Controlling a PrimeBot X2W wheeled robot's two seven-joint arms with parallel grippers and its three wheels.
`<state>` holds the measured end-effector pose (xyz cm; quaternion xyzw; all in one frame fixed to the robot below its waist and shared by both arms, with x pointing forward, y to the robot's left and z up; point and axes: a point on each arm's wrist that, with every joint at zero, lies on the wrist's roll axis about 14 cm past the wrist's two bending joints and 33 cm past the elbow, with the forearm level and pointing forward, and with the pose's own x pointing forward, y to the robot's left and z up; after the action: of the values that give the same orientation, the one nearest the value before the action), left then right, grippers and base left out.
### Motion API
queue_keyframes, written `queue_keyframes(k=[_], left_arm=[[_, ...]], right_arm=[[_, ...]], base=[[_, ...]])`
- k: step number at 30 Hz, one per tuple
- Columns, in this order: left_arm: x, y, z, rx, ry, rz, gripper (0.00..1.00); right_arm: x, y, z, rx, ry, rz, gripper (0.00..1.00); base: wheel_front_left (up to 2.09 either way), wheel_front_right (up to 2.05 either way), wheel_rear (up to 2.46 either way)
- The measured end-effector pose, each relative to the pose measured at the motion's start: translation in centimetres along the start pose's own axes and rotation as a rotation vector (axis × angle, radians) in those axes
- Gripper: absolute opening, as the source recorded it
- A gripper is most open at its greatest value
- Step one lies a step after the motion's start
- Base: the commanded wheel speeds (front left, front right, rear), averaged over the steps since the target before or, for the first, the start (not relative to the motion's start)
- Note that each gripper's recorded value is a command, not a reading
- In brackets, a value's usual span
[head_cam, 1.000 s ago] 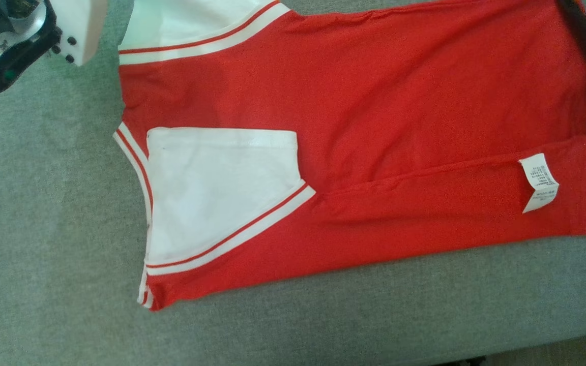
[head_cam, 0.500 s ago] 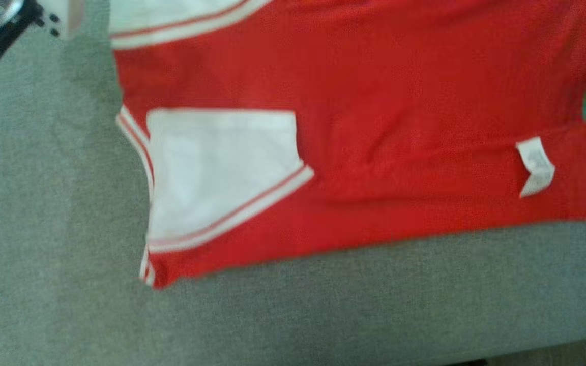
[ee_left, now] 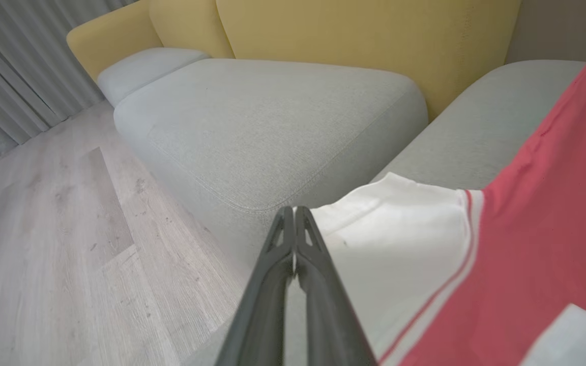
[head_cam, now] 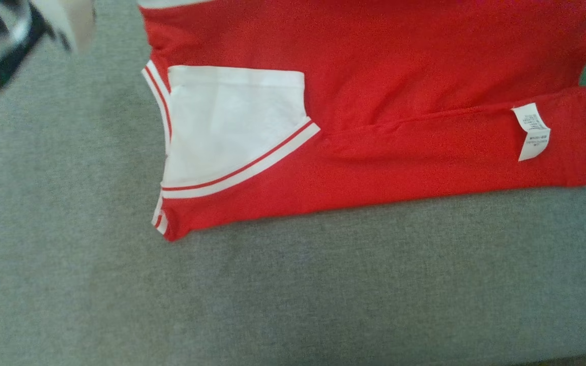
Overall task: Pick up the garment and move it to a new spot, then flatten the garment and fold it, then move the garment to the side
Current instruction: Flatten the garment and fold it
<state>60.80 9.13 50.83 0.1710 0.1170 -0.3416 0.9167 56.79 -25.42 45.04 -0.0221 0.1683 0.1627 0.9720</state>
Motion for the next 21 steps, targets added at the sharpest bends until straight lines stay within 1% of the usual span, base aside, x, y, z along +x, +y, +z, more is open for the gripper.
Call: queue_keyframes(k=[4,8,11,15,21], left_arm=[[-2.7,-2.5,-2.9,-0.048,0.034,-0.031,0.0],[-5.7,-5.4,-5.5,-0.091,0.089,-0.055,0.0],[-7.7,-6.8,-6.1,-0.136,0.089,-0.046,0.0],[-9.8,-8.6,-6.5,-0.18,0.079,-0.037,0.0],[-11.3,-10.1,-7.3,-0.219,0.086,-0.027,0.0]], right_arm=[[-1.5,0.5,-1.6,0.017,0.032,0.009,0.0],[-2.6,0.7,-1.4,0.031,0.009,0.003,0.0],[-3.7,1.0,-1.7,0.042,0.001,-0.002,0.0],[-5.2,1.2,-3.2,0.039,0.017,-0.009,0.0],[-6.6,1.5,-4.9,0.031,0.04,-0.013,0.0]], base=[[0.0,0.0,0.0],[0.0,0.0,0.0],[0.0,0.0,0.0],[0.0,0.0,0.0],[0.0,0.0,0.0]])
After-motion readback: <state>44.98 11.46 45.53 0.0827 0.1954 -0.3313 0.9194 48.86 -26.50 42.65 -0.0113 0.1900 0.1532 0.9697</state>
